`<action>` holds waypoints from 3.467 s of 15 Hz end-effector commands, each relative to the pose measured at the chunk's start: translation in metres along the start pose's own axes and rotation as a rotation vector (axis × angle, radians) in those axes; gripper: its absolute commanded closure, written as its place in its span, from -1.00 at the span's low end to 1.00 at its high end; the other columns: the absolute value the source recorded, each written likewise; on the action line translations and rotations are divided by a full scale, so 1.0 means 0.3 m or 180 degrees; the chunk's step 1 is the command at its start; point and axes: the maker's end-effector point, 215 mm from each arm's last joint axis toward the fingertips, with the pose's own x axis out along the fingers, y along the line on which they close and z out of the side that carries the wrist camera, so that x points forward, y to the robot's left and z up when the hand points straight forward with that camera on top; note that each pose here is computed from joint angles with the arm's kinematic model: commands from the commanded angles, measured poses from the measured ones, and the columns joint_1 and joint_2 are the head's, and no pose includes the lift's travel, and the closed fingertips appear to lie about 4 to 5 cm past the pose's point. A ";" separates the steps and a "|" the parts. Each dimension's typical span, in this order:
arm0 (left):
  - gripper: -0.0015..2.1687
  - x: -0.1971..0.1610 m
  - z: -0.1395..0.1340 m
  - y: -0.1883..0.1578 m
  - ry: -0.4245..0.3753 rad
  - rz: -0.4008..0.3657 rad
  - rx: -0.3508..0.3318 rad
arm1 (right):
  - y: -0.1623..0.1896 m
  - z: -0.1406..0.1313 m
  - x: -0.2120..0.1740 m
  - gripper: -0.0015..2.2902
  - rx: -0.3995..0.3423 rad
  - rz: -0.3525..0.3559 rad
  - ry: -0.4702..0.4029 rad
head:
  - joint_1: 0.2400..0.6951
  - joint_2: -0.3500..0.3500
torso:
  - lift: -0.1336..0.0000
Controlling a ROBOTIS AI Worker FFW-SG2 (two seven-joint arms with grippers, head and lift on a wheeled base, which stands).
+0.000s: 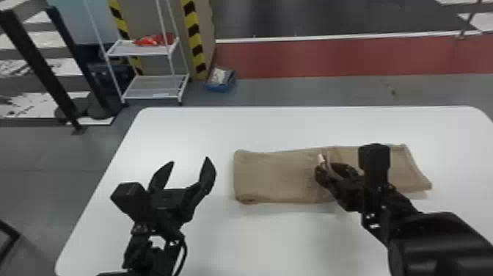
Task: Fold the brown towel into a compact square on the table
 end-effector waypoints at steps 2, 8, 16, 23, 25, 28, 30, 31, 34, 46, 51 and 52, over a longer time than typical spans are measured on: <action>-0.97 0.001 -0.001 -0.002 0.0002 -0.0004 -0.0001 | -0.004 -0.006 0.003 -0.13 -0.0021 -0.0011 0.0046 | 1.00 0.30 | -0.49; -0.97 0.001 -0.007 -0.001 0.0011 -0.0001 -0.0001 | 0.003 -0.006 0.007 0.13 -0.0039 -0.0002 0.0071 | 1.00 0.30 | -0.48; -0.97 -0.001 -0.002 0.003 0.0003 0.0001 0.0001 | -0.014 0.184 -0.103 0.13 0.0063 -0.0012 -0.0253 | 1.00 0.31 | -0.48; -0.97 -0.001 0.030 -0.001 -0.0115 -0.0009 0.0019 | -0.229 0.077 -0.158 0.13 0.0385 -0.0268 -0.0139 | 1.00 0.14 | -0.48; -0.97 -0.005 0.025 0.001 -0.0105 -0.0002 0.0023 | -0.257 0.086 -0.188 0.13 0.0456 -0.0263 -0.0166 | 1.00 0.09 | -0.48; -0.96 -0.012 0.025 0.015 -0.0102 0.0019 0.0017 | -0.359 0.174 -0.301 0.13 0.0628 -0.0386 -0.0336 | 1.00 0.03 | -0.48; -0.96 -0.010 0.020 0.010 -0.0094 0.0002 0.0015 | -0.387 0.129 -0.276 0.13 0.0623 -0.0438 -0.0241 | 1.00 -0.02 | -0.48; -0.96 -0.006 0.023 0.000 -0.0099 -0.0014 0.0012 | -0.389 0.095 -0.250 0.13 0.0617 -0.0435 -0.0170 | 1.00 -0.05 | -0.48; -0.96 -0.006 0.023 0.000 -0.0099 -0.0014 0.0012 | -0.405 0.120 -0.235 0.13 0.0716 -0.0379 -0.0206 | 1.00 -0.08 | -0.48; -0.95 0.004 -0.010 0.015 -0.0049 -0.0003 0.0006 | -0.679 0.231 -0.282 0.13 0.0989 -0.0446 -0.0555 | 1.00 -0.29 | -0.48; -0.95 0.002 -0.026 0.010 -0.0031 -0.0013 -0.0003 | -0.851 0.171 -0.286 -0.44 0.1073 -0.0584 -0.0435 | 1.00 -0.36 | -0.48; -0.95 0.002 -0.030 0.007 -0.0025 -0.0015 -0.0009 | -0.873 0.102 -0.266 -0.98 0.1127 -0.0626 -0.0317 | 1.00 -0.39 | -0.48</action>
